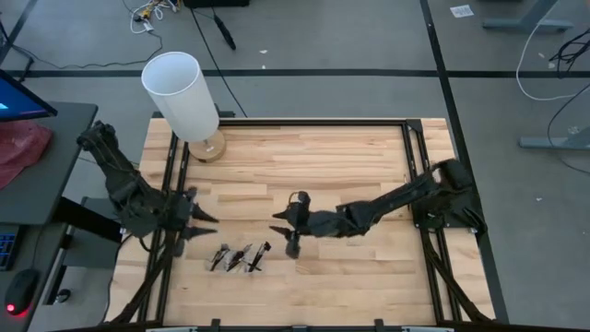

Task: Put items in baskets/containers
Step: Return to Home Position

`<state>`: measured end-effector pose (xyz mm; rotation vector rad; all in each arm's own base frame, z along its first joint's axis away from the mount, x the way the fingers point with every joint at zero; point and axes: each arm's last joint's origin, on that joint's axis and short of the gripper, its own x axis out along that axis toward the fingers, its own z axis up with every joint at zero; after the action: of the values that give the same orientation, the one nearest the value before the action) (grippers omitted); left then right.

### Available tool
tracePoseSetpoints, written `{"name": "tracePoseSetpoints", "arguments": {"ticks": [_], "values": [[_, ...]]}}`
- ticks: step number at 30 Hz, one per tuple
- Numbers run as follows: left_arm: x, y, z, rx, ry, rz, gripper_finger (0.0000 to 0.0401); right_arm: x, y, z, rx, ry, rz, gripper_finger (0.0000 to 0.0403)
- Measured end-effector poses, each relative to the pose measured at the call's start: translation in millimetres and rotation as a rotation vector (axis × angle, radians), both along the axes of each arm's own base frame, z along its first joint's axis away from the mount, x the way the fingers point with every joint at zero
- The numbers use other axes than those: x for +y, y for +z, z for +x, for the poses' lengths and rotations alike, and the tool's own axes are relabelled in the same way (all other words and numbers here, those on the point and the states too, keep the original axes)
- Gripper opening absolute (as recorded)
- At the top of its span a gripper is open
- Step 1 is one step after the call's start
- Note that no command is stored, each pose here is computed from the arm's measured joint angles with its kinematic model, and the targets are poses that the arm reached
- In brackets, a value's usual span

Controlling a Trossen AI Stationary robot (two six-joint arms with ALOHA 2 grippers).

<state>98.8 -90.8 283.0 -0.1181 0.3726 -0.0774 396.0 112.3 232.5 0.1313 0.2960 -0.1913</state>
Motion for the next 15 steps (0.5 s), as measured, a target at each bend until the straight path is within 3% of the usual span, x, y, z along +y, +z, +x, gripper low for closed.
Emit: {"name": "tracePoseSetpoints", "arguments": {"ticks": [4, 9, 12, 15], "values": [[15.2, -3.3, -9.8, 0.012, 0.089, 0.074, 0.0113, -19.2, 23.1, -21.8, 0.162, 0.154, 0.038, 0.0145], [23.5, -5.2, -14.9, -0.002, 0.168, 0.054, 0.0106, -30.4, 39.0, -51.7, 0.249, 0.333, 0.023, 0.0103], [23.4, -13.0, -14.6, 0.007, 0.179, 0.069, 0.0105, -35.5, 33.6, -76.3, 0.239, 0.365, 0.023, 0.0077], [22.7, -23.8, -13.9, 0.024, 0.192, 0.075, 0.0105, -43.8, 22.0, -109.1, 0.226, 0.331, 0.095, 0.0053]]}}
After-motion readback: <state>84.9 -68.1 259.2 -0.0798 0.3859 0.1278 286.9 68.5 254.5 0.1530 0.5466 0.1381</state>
